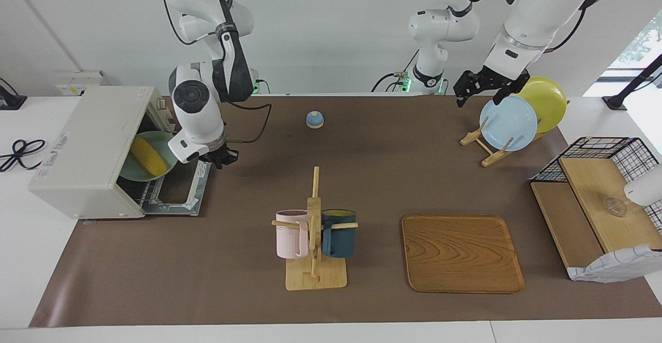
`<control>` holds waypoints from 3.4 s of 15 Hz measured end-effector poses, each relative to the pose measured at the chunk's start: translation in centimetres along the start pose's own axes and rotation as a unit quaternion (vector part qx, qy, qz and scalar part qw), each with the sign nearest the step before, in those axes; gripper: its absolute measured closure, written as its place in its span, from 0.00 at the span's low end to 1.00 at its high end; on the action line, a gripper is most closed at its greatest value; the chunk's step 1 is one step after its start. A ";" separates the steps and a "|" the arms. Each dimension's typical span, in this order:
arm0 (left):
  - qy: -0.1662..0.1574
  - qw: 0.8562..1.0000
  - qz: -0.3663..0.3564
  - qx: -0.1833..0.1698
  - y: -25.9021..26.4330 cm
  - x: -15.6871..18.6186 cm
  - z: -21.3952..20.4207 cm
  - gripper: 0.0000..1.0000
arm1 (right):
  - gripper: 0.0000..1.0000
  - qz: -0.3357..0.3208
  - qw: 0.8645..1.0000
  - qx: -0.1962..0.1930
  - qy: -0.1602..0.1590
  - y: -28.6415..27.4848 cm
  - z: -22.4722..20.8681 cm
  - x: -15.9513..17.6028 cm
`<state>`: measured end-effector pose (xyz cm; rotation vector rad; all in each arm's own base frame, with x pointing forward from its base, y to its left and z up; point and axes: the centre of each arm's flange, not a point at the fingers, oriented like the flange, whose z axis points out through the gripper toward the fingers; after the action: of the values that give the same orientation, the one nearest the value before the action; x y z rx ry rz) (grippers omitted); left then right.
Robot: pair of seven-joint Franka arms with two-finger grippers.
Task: Put corn in oven
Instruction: 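Release the plate inside the oven and draw the right gripper back, then push the oven door closed with the right gripper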
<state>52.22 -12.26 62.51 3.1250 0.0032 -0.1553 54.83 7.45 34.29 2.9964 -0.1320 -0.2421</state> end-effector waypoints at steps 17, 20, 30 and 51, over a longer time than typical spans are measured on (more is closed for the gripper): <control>0.000 1.000 0.000 0.000 0.0 0.0 0.0 0.00 | 0.99 -0.042 0.995 -0.092 -0.023 1.1 5.9 -0.4; 0.000 1.000 0.000 0.000 0.0 0.0 0.0 0.00 | 0.99 -0.065 0.991 -0.116 -0.019 0.4 6.0 -0.7; 0.000 1.000 0.000 0.000 0.0 0.0 0.0 0.00 | 0.96 -0.114 0.986 -0.120 -0.020 8.7 -7.7 -1.1; 0.000 1.000 0.000 0.000 0.0 0.0 0.0 0.00 | 0.85 -0.052 0.997 0.051 0.004 16.1 -25.8 -3.8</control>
<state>52.22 -12.26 62.51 3.1250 0.0033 -0.1553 54.17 -4.82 62.37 3.1091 0.0131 -0.2406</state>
